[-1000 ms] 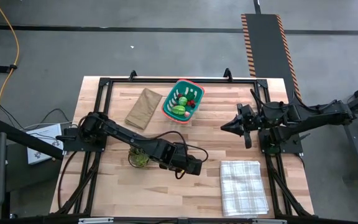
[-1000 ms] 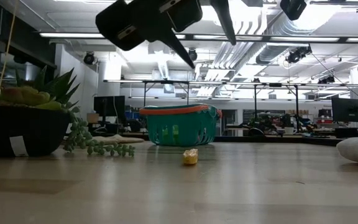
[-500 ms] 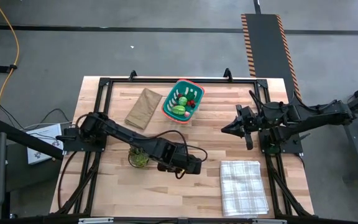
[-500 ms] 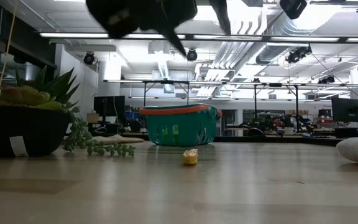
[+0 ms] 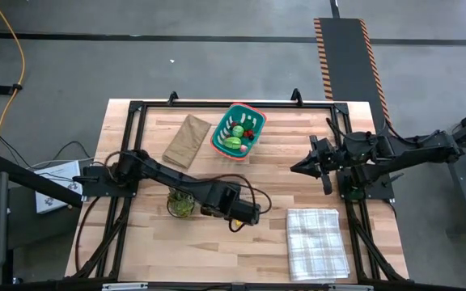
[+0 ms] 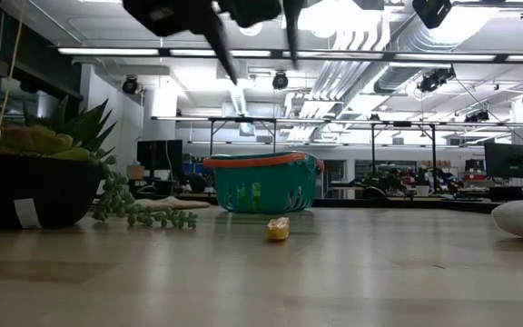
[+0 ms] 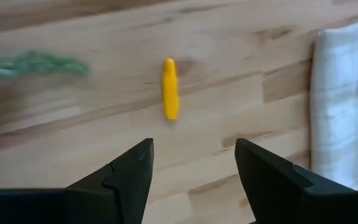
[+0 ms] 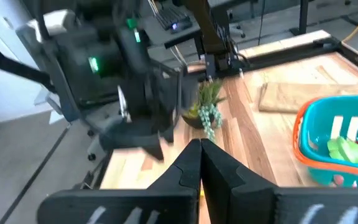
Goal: Pick and placing Produce into tupperware
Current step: Put the yellow corn in the green basket
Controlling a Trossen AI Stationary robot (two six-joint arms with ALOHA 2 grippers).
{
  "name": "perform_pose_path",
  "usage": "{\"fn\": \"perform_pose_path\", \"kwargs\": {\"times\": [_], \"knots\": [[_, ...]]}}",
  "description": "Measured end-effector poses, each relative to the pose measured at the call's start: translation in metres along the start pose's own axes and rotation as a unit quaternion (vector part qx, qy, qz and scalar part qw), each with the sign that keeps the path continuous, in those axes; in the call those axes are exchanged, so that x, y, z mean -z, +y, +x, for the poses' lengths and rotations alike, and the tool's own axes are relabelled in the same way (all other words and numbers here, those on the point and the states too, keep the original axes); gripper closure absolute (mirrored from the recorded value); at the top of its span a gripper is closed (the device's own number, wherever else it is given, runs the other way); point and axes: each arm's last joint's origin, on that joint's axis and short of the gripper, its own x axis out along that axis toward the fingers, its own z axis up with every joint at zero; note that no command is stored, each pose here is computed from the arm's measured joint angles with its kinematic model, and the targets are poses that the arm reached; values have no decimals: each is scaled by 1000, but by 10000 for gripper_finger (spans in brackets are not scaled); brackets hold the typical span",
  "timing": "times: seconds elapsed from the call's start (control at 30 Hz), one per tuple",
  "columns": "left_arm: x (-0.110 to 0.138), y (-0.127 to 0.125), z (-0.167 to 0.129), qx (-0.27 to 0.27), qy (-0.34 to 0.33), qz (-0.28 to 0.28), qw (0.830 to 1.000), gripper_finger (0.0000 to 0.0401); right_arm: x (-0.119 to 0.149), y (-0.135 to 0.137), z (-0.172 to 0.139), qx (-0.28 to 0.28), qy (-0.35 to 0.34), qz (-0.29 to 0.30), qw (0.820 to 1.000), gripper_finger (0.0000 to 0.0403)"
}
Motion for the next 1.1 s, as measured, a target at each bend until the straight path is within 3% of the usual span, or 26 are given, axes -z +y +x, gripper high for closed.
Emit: {"fn": "perform_pose_path", "kwargs": {"times": [0.1, 0.17, 0.47, 1.1], "knots": [[1, 5, 10, -38, -1, 5, 999, 185, -1, 0, -2, -2, -6, 0, 1000, 402], [3, -1, 17, -22, -4, 4, 1000, 185, -1, 0, -3, -2, -8, 0, 1000, 402], [4, 0, 34, -44, -19, 14, 999, 185, -1, 0, -4, -2, -7, 0, 1000, 402], [3, -2, 37, -37, -44, 15, 998, 185, 1, 0, -4, 0, 6, 0, 1000, 402]]}}
